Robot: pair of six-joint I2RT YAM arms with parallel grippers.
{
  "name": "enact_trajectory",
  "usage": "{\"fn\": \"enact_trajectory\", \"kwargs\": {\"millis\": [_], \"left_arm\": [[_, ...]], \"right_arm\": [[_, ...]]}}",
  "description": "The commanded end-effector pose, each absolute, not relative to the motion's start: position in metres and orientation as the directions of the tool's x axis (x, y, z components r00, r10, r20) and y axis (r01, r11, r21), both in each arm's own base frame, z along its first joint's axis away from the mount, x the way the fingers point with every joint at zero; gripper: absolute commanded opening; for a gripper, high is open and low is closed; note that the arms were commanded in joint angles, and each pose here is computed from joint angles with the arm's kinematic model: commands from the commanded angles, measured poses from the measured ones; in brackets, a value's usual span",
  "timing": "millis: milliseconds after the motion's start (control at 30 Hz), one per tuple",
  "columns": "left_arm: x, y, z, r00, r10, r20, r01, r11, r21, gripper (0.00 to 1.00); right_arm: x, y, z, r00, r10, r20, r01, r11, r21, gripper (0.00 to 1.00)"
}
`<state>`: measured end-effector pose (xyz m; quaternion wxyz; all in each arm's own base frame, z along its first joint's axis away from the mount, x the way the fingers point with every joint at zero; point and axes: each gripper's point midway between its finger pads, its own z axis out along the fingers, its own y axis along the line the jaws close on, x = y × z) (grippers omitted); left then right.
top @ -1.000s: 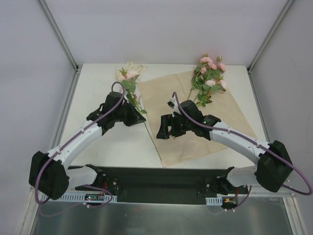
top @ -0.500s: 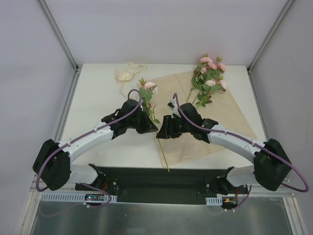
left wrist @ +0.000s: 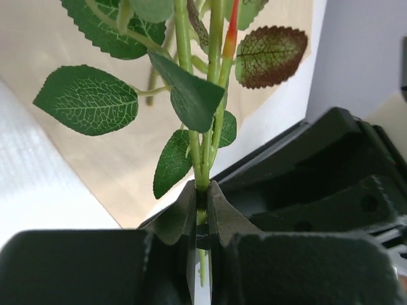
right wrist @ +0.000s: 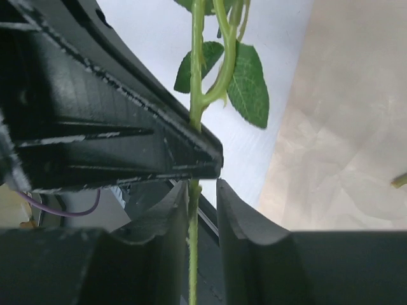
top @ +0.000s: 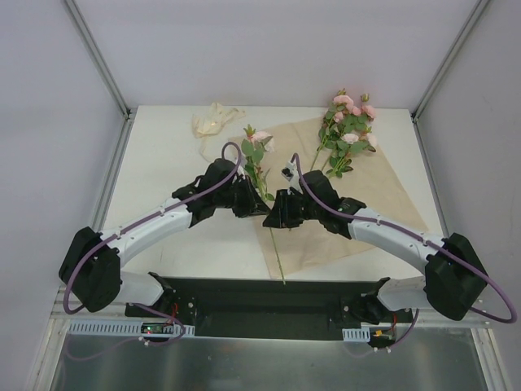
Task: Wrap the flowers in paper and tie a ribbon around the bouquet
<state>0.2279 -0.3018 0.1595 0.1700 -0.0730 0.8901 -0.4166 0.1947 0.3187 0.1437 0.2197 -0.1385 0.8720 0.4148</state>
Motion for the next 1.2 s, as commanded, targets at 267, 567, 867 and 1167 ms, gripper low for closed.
{"fn": "enact_trajectory", "kwargs": {"millis": [267, 567, 867, 1167], "left_arm": [[0.236, -0.316, 0.208, -0.917, -0.178, -0.357, 0.21, 0.543, -0.813, 0.28], [0.232, -0.258, 0.245, -0.789, -0.187, -0.585, 0.423, 0.525, -0.738, 0.88], [0.198, -0.25, 0.211, -0.851, -0.172, -0.496, 0.357, 0.502, -0.787, 0.87], [0.176, -0.244, 0.203, -0.861, -0.144, -0.487, 0.374, 0.47, -0.8, 0.87]], "right_arm": [[0.233, 0.308, 0.166, -0.807, 0.115, -0.579, -0.36, 0.681, 0.638, 0.01], [0.318, 0.18, 0.153, -0.701, 0.4, -0.59, 0.12, 0.882, 0.455, 0.01], [0.403, 0.149, 0.126, -0.617, 0.398, -0.679, 0.298, 0.916, 0.267, 0.01], [0.436, 0.15, 0.1, -0.618, 0.374, -0.691, 0.347, 0.919, 0.187, 0.01]]}}
